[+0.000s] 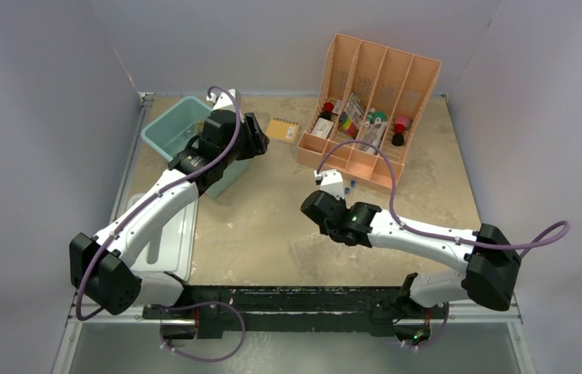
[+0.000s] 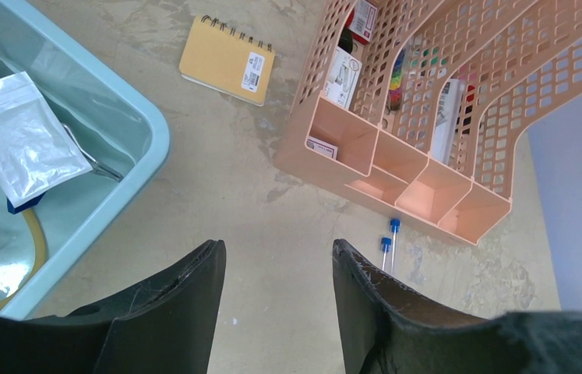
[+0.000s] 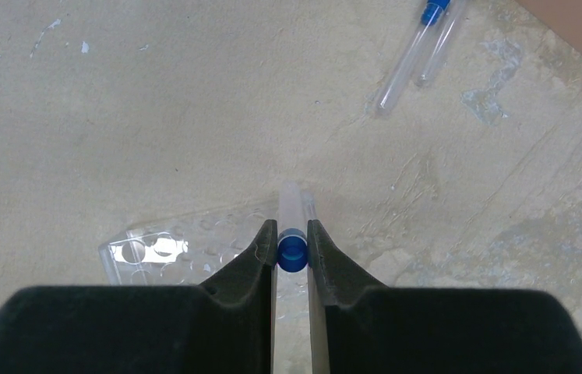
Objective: Organize the chemistry lab equipment
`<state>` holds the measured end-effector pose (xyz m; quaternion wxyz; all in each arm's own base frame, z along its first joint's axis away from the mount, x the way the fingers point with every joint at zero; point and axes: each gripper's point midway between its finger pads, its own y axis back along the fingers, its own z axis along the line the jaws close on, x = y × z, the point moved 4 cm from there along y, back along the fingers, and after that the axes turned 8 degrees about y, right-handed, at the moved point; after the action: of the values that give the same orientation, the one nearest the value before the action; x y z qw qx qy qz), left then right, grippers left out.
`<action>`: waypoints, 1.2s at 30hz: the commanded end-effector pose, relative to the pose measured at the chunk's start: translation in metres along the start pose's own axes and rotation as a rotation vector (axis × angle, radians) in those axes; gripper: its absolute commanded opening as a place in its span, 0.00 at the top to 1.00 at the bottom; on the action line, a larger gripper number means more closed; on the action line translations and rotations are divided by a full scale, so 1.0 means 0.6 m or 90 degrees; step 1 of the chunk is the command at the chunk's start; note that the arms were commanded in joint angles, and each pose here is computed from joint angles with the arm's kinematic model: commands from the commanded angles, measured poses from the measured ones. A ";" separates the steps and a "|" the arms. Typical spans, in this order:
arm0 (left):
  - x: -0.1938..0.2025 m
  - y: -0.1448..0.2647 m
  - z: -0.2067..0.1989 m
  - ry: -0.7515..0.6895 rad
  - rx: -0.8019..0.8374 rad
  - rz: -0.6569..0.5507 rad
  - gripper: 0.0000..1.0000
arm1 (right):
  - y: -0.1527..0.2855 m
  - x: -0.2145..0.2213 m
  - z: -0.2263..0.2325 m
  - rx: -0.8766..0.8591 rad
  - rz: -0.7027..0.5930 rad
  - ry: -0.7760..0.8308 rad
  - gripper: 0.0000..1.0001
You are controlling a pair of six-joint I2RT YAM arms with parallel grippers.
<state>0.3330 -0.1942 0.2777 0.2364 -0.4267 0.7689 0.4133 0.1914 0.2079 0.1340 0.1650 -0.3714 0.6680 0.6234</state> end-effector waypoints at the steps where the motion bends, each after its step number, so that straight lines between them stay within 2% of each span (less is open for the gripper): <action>1: -0.030 0.008 -0.022 0.010 0.028 -0.028 0.48 | 0.008 -0.005 -0.007 0.010 -0.007 -0.015 0.91; 8: -0.027 0.006 -0.020 0.008 0.026 -0.025 0.49 | 0.036 -0.030 -0.014 -0.008 -0.030 -0.029 0.91; 17: -0.018 0.003 -0.011 0.001 0.016 -0.018 0.49 | 0.042 0.002 -0.012 -0.064 -0.016 -0.025 0.91; 30: -0.010 0.000 -0.001 -0.005 0.004 -0.013 0.49 | 0.010 0.032 -0.015 -0.008 0.024 -0.003 0.91; 36: -0.010 0.000 0.002 -0.007 -0.001 -0.014 0.49 | -0.013 0.018 -0.011 0.013 -0.021 0.002 0.91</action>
<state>0.3330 -0.1939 0.2763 0.2356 -0.4256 0.7684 0.4158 0.1773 0.1963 0.1217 0.1419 -0.3616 0.6691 0.6336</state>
